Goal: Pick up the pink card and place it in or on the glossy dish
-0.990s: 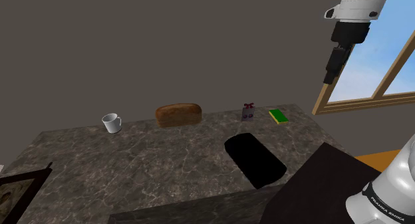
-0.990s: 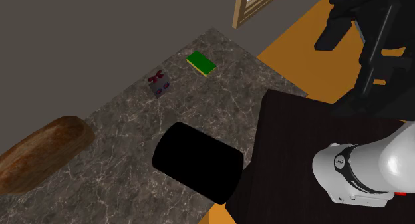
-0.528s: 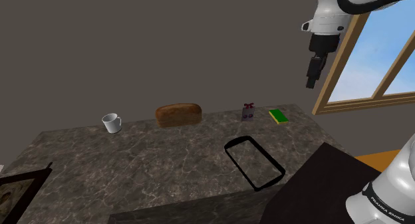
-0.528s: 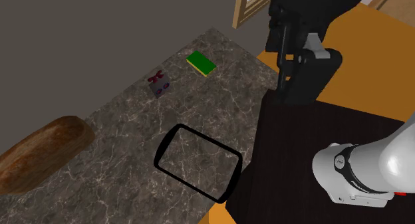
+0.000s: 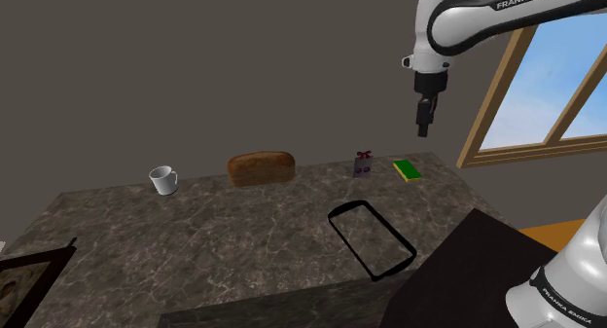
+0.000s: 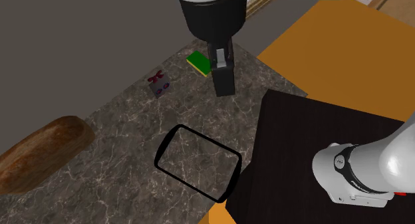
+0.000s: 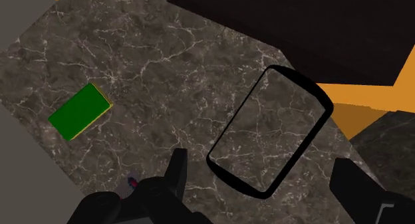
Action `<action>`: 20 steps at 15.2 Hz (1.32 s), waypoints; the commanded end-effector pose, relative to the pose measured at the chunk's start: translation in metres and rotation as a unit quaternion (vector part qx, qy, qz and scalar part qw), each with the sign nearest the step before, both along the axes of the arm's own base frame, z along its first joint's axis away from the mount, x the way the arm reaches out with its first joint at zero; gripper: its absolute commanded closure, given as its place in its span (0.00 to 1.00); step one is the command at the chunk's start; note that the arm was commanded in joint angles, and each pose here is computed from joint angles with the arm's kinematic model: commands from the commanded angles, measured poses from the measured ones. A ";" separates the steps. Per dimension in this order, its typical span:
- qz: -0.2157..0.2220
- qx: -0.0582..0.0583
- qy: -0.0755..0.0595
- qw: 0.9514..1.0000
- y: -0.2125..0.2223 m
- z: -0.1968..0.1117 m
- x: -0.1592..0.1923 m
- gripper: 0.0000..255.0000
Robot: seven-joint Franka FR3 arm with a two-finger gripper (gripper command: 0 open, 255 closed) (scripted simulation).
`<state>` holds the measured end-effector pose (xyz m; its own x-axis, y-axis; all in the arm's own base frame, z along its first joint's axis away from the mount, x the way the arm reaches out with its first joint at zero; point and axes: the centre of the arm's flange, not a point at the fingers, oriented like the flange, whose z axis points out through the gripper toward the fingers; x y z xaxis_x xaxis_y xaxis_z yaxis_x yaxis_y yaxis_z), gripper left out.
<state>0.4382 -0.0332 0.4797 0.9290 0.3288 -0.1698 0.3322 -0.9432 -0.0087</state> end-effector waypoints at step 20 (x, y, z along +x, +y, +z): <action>0.167 -0.075 0.087 0.979 -0.008 -0.201 0.215 0.00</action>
<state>0.6434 -0.0424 0.2882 0.7398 0.5589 -0.3746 0.6147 -0.7879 0.0384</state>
